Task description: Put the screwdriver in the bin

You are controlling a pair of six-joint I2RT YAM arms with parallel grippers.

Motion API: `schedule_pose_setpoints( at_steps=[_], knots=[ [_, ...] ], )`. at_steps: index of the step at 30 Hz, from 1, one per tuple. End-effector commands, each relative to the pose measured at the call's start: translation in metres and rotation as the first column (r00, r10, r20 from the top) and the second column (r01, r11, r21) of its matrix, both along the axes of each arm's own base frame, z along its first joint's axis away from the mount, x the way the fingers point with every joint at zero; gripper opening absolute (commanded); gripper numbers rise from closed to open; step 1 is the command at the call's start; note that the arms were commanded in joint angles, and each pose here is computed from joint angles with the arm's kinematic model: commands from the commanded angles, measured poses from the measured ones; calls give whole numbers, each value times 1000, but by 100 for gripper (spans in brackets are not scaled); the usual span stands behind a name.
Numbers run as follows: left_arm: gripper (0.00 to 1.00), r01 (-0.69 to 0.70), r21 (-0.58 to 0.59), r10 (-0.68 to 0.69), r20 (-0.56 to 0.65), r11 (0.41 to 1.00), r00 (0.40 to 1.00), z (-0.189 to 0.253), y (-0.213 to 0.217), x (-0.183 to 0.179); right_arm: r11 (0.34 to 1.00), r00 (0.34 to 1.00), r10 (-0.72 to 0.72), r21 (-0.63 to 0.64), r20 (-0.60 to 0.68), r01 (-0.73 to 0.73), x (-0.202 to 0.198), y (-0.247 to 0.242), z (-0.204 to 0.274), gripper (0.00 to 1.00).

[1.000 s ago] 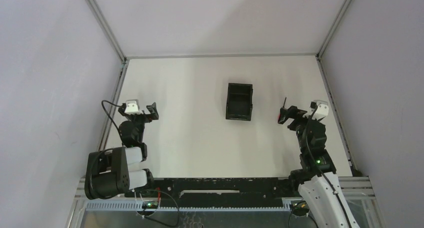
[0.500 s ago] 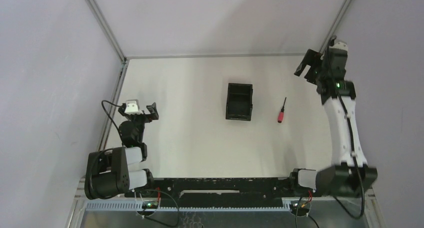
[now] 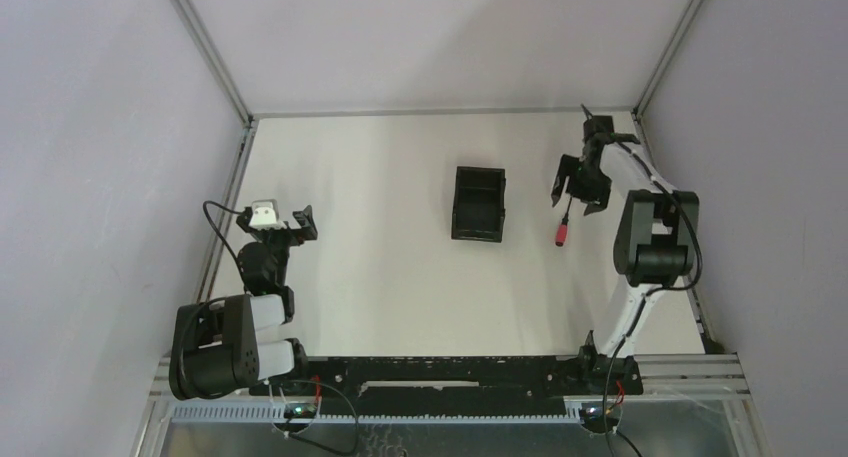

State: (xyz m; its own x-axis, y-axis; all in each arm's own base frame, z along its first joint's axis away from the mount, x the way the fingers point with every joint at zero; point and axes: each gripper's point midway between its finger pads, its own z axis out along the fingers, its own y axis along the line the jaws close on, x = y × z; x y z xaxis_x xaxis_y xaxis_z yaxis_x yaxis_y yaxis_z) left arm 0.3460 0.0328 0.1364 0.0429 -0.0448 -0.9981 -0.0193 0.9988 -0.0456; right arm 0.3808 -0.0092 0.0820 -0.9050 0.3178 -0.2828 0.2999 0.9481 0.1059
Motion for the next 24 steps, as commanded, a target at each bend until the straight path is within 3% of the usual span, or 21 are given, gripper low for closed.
schedule_pose_setpoints(
  at_steps=[1, 8, 11, 14, 24],
  knots=[
    [100, -9, 10, 9, 25, 1000, 1000, 7, 1, 1, 1000, 998, 21, -13, -61, -22, 2, 9, -36, 81],
    [100, -8, 10, 8, 25, 1000, 1000, 6, 1, 1, 998, 989, 16, -61, -149, -25, -15, 6, -74, 62],
    [100, -8, 10, 8, 24, 1000, 1000, 6, 1, 1, 997, 983, 28, -70, -181, -41, -23, 8, -82, 38],
    [100, -8, 10, 8, 27, 1000, 1000, 7, 1, 1, 995, 986, 31, -88, -163, -46, -21, 6, -72, 1],
    [100, -8, 10, 8, 25, 1000, 1000, 7, 1, 1, 998, 994, 58, 16, -91, -57, -23, -2, 49, 0]
  ],
)
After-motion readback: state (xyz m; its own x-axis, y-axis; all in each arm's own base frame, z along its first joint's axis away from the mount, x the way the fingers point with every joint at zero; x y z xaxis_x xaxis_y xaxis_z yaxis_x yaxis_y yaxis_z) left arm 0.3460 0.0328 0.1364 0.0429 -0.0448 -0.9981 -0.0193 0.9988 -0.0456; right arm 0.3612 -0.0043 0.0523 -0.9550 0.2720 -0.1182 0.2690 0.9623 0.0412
